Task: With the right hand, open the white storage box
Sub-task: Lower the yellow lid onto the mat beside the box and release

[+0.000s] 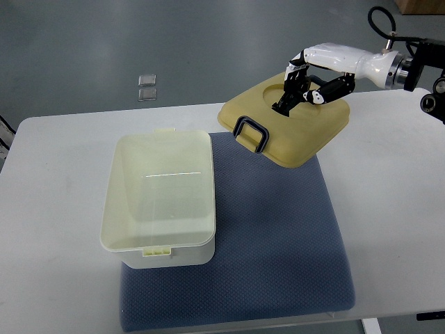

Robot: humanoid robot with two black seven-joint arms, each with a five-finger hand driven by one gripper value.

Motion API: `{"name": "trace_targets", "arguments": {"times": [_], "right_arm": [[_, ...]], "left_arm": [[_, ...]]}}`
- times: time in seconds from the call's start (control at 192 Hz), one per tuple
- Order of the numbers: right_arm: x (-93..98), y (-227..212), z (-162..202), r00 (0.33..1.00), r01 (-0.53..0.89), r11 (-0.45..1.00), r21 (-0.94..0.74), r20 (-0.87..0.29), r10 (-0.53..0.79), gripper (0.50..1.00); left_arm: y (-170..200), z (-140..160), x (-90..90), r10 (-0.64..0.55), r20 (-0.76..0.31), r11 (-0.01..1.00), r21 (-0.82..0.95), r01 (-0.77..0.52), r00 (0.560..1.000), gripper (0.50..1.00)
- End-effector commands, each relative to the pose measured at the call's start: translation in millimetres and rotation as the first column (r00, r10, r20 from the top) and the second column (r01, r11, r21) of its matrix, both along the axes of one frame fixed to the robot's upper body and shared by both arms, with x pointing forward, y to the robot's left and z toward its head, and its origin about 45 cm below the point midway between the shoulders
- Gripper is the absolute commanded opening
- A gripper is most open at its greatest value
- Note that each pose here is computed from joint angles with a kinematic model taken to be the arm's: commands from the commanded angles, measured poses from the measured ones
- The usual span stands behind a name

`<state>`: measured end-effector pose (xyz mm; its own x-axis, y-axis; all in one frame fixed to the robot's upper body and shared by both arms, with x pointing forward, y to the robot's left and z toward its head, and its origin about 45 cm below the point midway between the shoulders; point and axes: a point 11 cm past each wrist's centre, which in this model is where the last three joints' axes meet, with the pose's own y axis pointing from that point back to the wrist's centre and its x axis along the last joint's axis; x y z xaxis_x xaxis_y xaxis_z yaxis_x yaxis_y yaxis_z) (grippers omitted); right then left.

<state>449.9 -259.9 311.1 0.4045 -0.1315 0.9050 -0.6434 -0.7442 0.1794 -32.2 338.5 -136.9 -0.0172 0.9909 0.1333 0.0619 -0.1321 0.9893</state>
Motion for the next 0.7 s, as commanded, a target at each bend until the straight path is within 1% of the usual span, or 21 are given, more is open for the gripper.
{"name": "trace_targets", "arguments": {"times": [0.0,0.208,0.323,0.432,0.697], "right_arm": [[-4.1,-2,-15,1.0,0.01,1.0,0.003,-0.015,-0.01,0.5],[-14.2,6,-46,0.998,0.002,1.0,0.014,-0.057,-0.001,0.5],[-18.4,4,-56,0.997,0.007,1.0,0.012,-0.071,-0.007,0.5],[-23.0,15,-68,0.996,-0.014,1.0,0.017,-0.087,0.016,0.5],[-31.9,23,-86,0.992,-0.025,0.999,0.028,-0.121,0.028,0.5]], "left_arm": [[0,0,-0.2,0.0,-0.001,1.0,0.0,0.0,1.0,1.0],[0,0,-0.2,0.0,-0.001,1.0,0.0,0.0,1.0,1.0],[0,0,-0.2,0.0,-0.001,1.0,0.0,0.0,1.0,1.0],[0,0,-0.2,0.0,-0.001,1.0,0.0,0.0,1.0,1.0],[0,0,-0.2,0.0,-0.001,1.0,0.0,0.0,1.0,1.0]]}}
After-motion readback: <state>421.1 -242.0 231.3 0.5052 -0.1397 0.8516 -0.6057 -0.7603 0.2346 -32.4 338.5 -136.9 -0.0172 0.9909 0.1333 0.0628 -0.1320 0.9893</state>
